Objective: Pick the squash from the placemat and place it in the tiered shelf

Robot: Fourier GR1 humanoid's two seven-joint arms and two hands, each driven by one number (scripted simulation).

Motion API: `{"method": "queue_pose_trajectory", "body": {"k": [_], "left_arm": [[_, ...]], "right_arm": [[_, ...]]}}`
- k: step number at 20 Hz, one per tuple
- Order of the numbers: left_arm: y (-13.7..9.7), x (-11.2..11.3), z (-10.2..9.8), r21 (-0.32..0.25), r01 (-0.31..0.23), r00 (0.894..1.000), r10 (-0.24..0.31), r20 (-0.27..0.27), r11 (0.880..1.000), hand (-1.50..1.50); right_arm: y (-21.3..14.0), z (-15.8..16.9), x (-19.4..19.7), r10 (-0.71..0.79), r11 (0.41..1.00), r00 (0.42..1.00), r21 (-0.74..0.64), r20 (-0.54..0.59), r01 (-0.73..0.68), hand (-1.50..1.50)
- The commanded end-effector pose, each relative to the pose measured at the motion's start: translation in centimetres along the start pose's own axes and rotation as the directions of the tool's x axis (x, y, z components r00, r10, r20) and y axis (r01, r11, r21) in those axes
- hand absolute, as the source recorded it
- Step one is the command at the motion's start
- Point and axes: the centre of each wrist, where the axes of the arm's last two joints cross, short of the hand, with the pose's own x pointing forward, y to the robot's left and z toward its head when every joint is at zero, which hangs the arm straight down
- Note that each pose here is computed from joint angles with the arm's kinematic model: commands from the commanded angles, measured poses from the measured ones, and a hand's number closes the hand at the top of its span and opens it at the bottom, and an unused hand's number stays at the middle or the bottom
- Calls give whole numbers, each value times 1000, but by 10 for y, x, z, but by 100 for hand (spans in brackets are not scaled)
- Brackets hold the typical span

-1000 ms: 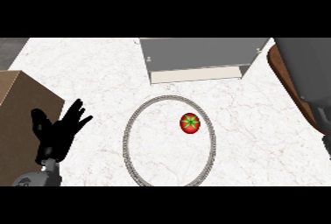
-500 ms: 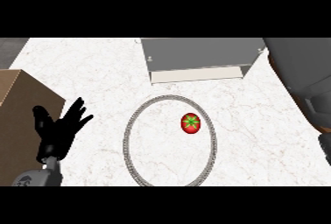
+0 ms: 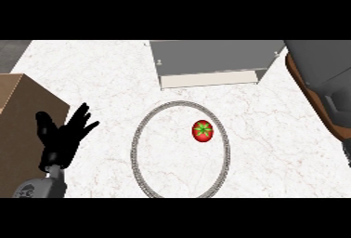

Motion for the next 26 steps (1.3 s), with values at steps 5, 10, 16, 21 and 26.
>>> {"method": "queue_pose_trajectory", "body": {"k": [5, 10, 16, 21, 26], "left_arm": [[-7, -24, 3, -12, -2, 999, 2, -42, 1000, 0], [-12, -16, 12, -16, 8, 999, -9, -34, 1000, 0], [6, -11, 3, -10, -1, 999, 0, -47, 1000, 0], [4, -5, 13, -7, 0, 999, 0, -50, 1000, 0], [-13, -3, 6, 10, -1, 998, 2, -60, 1000, 0]], "right_arm": [[2, -3, -4, -177, 980, 980, -109, -86, 168, -150], [-18, -6, -11, -344, 932, 935, -151, -89, 329, -150], [-38, -6, -10, -583, 800, 810, -220, -62, 558, -150], [-62, -6, -30, -660, 718, 749, -338, -55, 608, -150], [-92, -3, -58, -615, 707, 786, -490, -69, 510, -150]]}}
